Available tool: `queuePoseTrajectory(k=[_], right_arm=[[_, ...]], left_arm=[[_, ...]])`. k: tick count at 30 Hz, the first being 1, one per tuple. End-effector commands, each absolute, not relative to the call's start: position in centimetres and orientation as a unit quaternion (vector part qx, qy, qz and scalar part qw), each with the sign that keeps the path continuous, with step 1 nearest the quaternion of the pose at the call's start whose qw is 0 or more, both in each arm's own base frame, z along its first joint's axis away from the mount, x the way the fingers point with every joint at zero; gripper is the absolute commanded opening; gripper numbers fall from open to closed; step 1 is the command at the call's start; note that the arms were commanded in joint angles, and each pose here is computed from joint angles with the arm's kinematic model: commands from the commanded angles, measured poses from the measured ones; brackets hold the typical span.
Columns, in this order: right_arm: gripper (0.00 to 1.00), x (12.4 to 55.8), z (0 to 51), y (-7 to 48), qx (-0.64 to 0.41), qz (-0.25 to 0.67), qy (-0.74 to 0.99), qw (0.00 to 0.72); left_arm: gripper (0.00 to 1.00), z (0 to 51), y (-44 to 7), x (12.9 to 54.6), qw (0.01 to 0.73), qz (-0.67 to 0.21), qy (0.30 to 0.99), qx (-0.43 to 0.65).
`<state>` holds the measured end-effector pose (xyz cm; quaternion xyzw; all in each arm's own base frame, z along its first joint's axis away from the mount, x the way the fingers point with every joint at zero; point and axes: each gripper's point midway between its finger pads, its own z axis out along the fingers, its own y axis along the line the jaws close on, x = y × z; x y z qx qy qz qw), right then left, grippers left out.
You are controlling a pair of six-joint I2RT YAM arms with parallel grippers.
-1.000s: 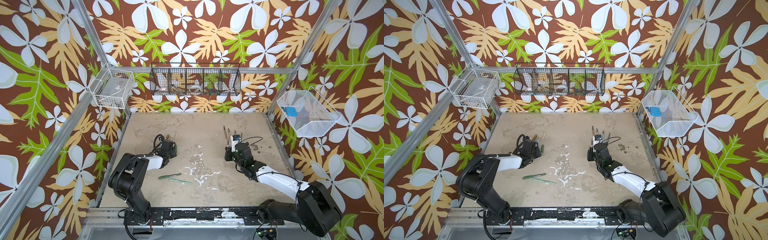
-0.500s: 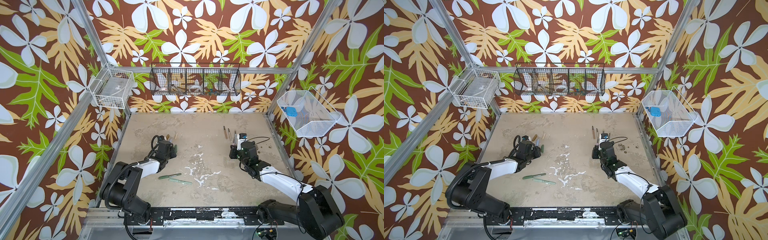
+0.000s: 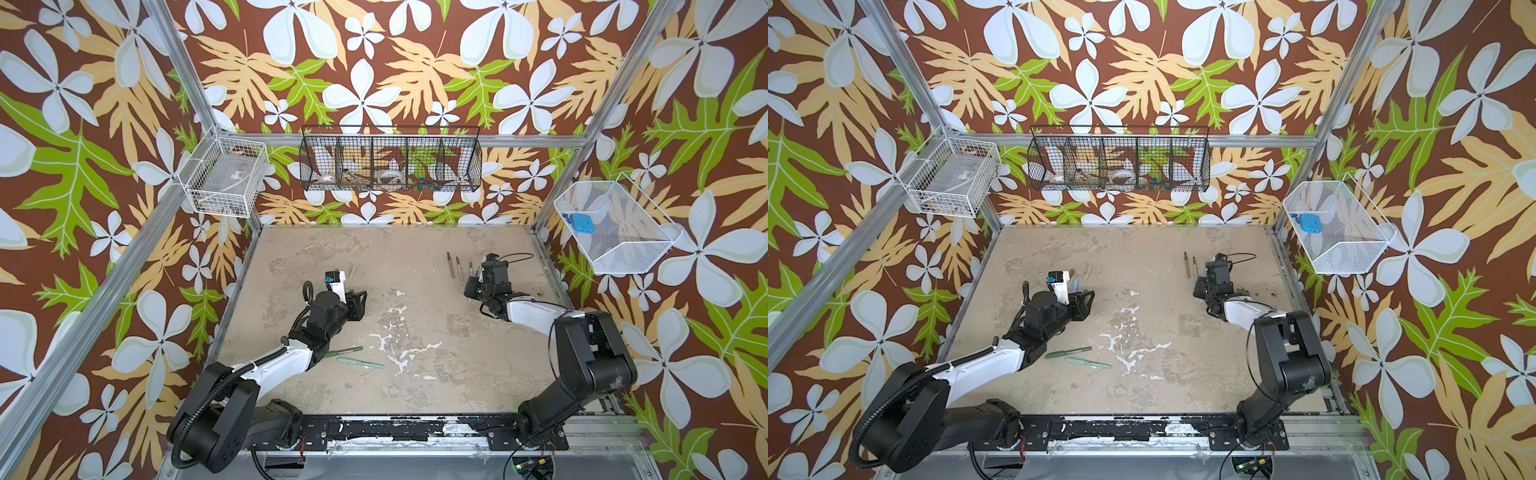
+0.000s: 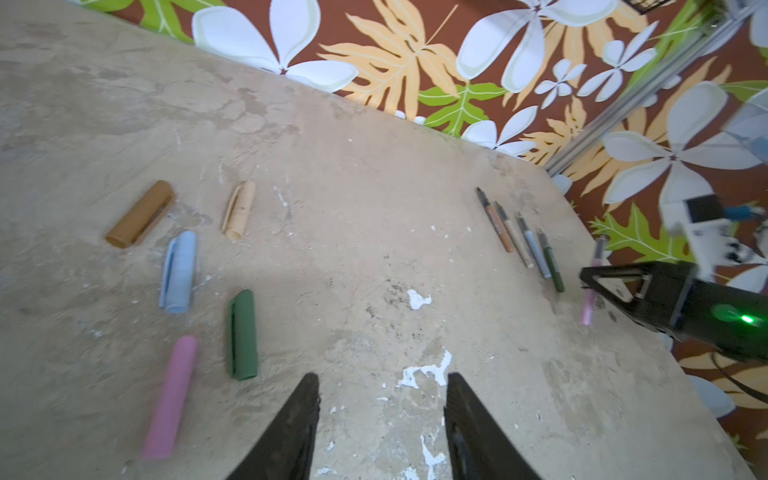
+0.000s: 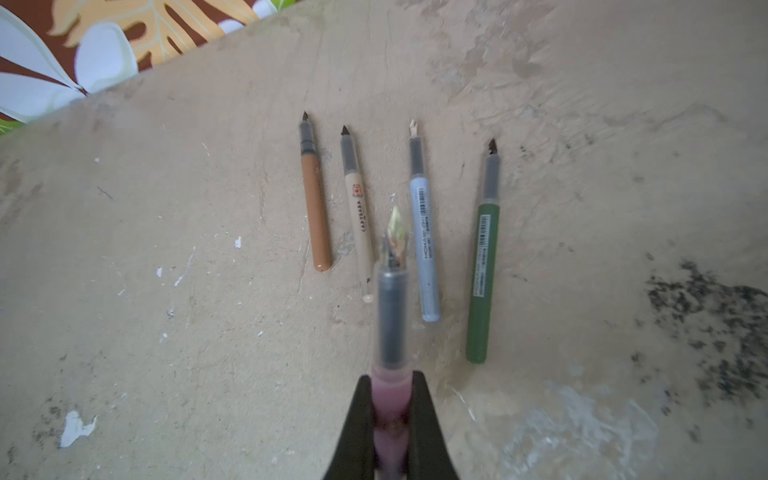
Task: Open the pen caps
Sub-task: 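Lower the pink cap with the left gripper while the right carries the pen, then set the uncapped pink pen beside the other pens and open the right gripper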
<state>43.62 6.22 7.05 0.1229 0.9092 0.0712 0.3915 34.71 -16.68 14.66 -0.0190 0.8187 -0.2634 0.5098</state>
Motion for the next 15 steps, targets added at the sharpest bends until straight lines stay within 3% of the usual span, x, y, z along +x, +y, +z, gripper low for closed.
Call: queuePoseTrajectory(k=[1, 11, 15], right_arm=[[0.0, 44.2, 5.6, 6.0, 0.109, 0.047, 0.922, 0.368], [0.0, 45.3, 3.8, 5.7, 0.087, 0.016, 0.934, 0.346], [0.05, 45.4, 3.5, 6.0, 0.082, 0.022, 0.937, 0.339]], left_arm=[[0.51, 16.2, -18.0, 34.6, 0.528, -0.292, 0.797, 0.015], [0.51, 16.3, -18.4, 34.6, 0.525, -0.299, 0.797, 0.021], [0.51, 16.4, -18.4, 34.6, 0.527, -0.298, 0.796, 0.021]])
